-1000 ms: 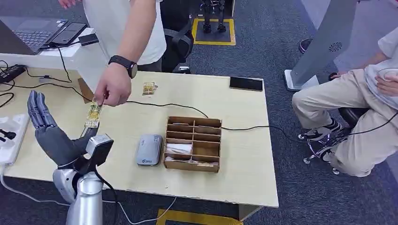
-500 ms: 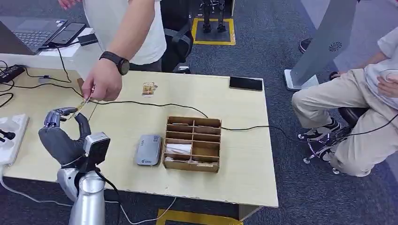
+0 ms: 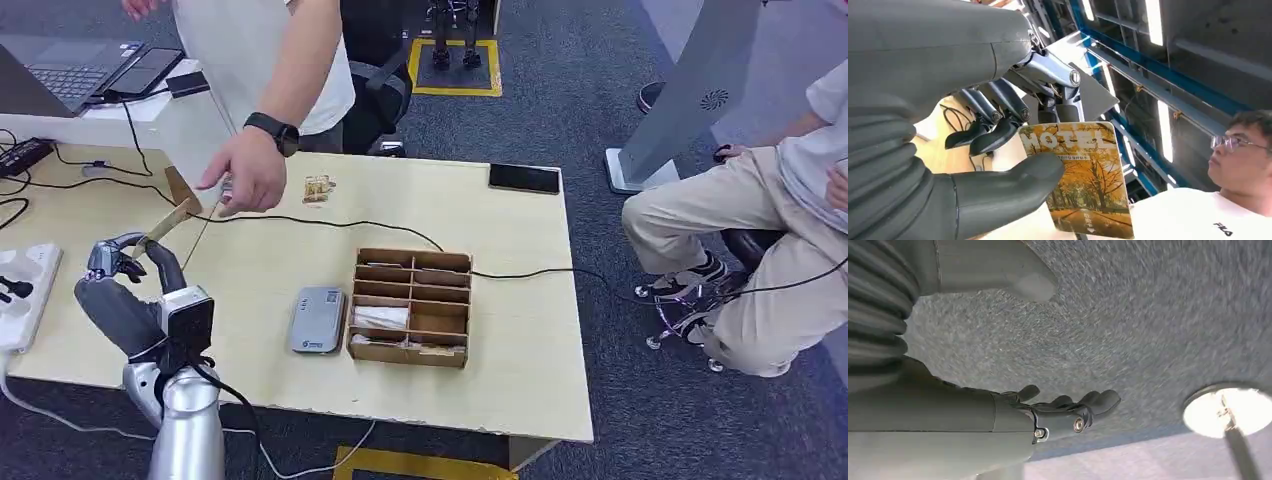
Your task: Pass the card to the sensor for recognition and then transmit it.
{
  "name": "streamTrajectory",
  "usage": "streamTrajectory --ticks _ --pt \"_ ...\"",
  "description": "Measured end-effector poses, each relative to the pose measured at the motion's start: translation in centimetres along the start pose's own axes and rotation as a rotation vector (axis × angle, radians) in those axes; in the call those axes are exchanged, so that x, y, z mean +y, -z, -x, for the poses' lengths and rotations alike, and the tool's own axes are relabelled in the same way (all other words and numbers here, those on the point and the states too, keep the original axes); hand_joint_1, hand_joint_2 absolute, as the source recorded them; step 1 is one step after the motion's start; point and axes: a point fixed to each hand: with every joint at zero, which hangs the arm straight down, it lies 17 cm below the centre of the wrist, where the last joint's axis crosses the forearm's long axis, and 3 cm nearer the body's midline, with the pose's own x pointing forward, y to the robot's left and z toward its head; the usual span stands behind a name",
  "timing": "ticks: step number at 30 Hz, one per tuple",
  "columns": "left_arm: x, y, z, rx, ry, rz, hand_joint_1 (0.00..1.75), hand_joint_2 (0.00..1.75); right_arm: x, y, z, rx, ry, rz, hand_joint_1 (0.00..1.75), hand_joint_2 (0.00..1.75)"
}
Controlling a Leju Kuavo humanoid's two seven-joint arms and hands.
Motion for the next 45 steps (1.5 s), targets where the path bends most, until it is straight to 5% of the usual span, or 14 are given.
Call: streamTrajectory --ticks 18,37,45 --pt "0.5 0.0 0.5 0.04 -0.048 -0.033 1.75 1.75 -4.2 0.7 3.2 0.173 0.163 0.164 0.0 1.75" --pt "-5.3 -2.7 -4.2 -0.32 0.338 0.28 1.75 1.75 -3.4 0.1 3.2 0.166 0.185 0.15 0.0 1.75" --pt "-5.8 -3.7 -3.7 -0.338 0.384 0.326 1.75 1.75 -3.0 -0.1 3.3 0.165 0.184 0.139 0.0 1.75"
